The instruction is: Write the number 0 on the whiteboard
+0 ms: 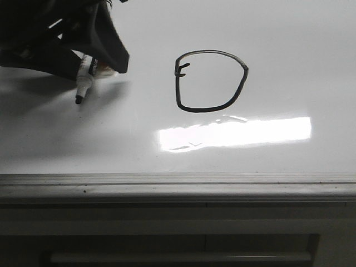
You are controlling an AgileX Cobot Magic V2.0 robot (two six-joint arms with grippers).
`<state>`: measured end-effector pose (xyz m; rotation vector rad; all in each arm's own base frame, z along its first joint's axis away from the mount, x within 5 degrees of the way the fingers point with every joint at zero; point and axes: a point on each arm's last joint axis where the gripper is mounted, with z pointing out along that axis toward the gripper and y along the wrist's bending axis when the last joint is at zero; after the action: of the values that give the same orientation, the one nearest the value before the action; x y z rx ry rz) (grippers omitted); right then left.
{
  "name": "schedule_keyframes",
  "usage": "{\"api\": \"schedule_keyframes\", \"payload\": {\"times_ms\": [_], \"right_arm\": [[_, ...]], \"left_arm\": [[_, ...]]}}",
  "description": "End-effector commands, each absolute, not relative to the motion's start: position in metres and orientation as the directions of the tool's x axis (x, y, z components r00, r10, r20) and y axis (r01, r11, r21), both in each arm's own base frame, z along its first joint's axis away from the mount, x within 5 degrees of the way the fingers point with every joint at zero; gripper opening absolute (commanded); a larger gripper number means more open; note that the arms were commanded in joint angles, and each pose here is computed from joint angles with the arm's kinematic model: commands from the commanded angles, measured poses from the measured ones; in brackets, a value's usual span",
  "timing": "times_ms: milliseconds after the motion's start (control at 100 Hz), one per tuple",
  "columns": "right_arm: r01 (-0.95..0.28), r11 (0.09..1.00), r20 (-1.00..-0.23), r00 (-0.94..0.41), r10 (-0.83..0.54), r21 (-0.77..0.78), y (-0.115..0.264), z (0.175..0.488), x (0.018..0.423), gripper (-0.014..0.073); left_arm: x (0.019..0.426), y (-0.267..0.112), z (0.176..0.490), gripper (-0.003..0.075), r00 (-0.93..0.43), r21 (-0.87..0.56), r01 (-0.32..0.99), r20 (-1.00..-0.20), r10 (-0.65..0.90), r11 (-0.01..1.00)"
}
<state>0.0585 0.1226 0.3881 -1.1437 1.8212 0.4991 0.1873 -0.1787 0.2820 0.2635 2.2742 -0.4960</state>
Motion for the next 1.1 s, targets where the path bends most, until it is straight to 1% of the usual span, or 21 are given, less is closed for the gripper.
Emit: {"api": "schedule_keyframes", "payload": {"times_ms": [0, 170, 340, 390, 450, 520, 590, 600, 610, 680, 710, 730, 780, 820, 930, 1090], "right_arm": [[-0.857, 0.497, -0.895, -0.11, -0.432, -0.135, 0.122, 0.402, 0.06, -0.0057], [-0.841, 0.508, -0.896, -0.066, -0.438, -0.187, 0.121, 0.404, 0.063, -0.0057], [-0.818, 0.521, -0.897, -0.015, -0.441, -0.243, 0.12, 0.407, 0.067, -0.0057], [-0.8, 0.542, -0.9, -0.005, -0.435, -0.257, 0.119, 0.409, 0.069, -0.0057], [-0.762, 0.592, -0.912, -0.004, -0.409, -0.262, 0.115, 0.411, 0.073, -0.0057], [-0.704, 0.662, -0.933, 0.003, -0.361, -0.258, 0.107, 0.413, 0.077, -0.0057], [-0.644, 0.726, -0.953, 0.015, -0.304, -0.242, 0.096, 0.411, 0.081, -0.0057], [-0.633, 0.736, -0.956, 0.019, -0.294, -0.239, 0.094, 0.411, 0.081, -0.0057], [-0.633, 0.739, -0.958, 0.012, -0.286, -0.229, 0.093, 0.41, 0.081, -0.0057], [-0.584, 0.778, -0.967, 0.047, -0.251, -0.231, 0.081, 0.402, 0.082, -0.0057], [-0.561, 0.792, -0.968, 0.071, -0.242, -0.239, 0.076, 0.398, 0.082, -0.0057], [-0.549, 0.801, -0.969, 0.084, -0.234, -0.241, 0.072, 0.395, 0.082, -0.0057], [-0.523, 0.816, -0.969, 0.113, -0.219, -0.246, 0.064, 0.387, 0.081, -0.0057], [-0.508, 0.828, -0.971, 0.129, -0.2, -0.238, 0.057, 0.38, 0.08, -0.0057], [-0.481, 0.847, -0.971, 0.173, -0.164, -0.229, 0.04, 0.367, 0.077, -0.0057], [-0.488, 0.855, -0.98, 0.167, -0.104, -0.174, 0.023, 0.361, 0.072, -0.0057]], "left_arm": [[0.189, -0.174, 0.287, 0.0562, -0.668, -0.24, 0.317, -0.743, 0.037, 0.917], [0.179, -0.163, 0.309, 0.0568, -0.616, -0.273, 0.341, -0.788, -0.005, 0.9], [0.159, -0.139, 0.343, 0.0568, -0.506, -0.289, 0.383, -0.861, -0.063, 0.877], [0.151, -0.129, 0.355, 0.0565, -0.464, -0.29, 0.391, -0.882, -0.085, 0.873], [0.142, -0.115, 0.365, 0.055, -0.426, -0.285, 0.387, -0.899, -0.104, 0.877], [0.131, -0.097, 0.375, 0.0497, -0.38, -0.26, 0.369, -0.918, -0.11, 0.893], [0.118, -0.08, 0.382, 0.0414, -0.336, -0.223, 0.36, -0.937, -0.097, 0.906], [0.116, -0.077, 0.383, 0.0383, -0.327, -0.211, 0.361, -0.941, -0.089, 0.908], [0.115, -0.075, 0.384, 0.0383, -0.321, -0.206, 0.363, -0.943, -0.086, 0.909], [0.102, -0.061, 0.387, 0.0264, -0.281, -0.181, 0.377, -0.957, -0.074, 0.908], [0.098, -0.057, 0.386, 0.0195, -0.271, -0.18, 0.384, -0.96, -0.076, 0.906], [0.094, -0.053, 0.386, 0.0166, -0.261, -0.183, 0.387, -0.962, -0.083, 0.904], [0.088, -0.047, 0.381, 0.0045, -0.251, -0.192, 0.392, -0.963, -0.096, 0.9], [0.083, -0.042, 0.378, -0.0023, -0.238, -0.198, 0.399, -0.965, -0.107, 0.895], [0.073, -0.034, 0.361, -0.002, -0.248, -0.225, 0.41, -0.96, -0.129, 0.884], [0.066, -0.028, 0.341, -0.002, -0.298, -0.263, 0.403, -0.943, -0.146, 0.876]]}}
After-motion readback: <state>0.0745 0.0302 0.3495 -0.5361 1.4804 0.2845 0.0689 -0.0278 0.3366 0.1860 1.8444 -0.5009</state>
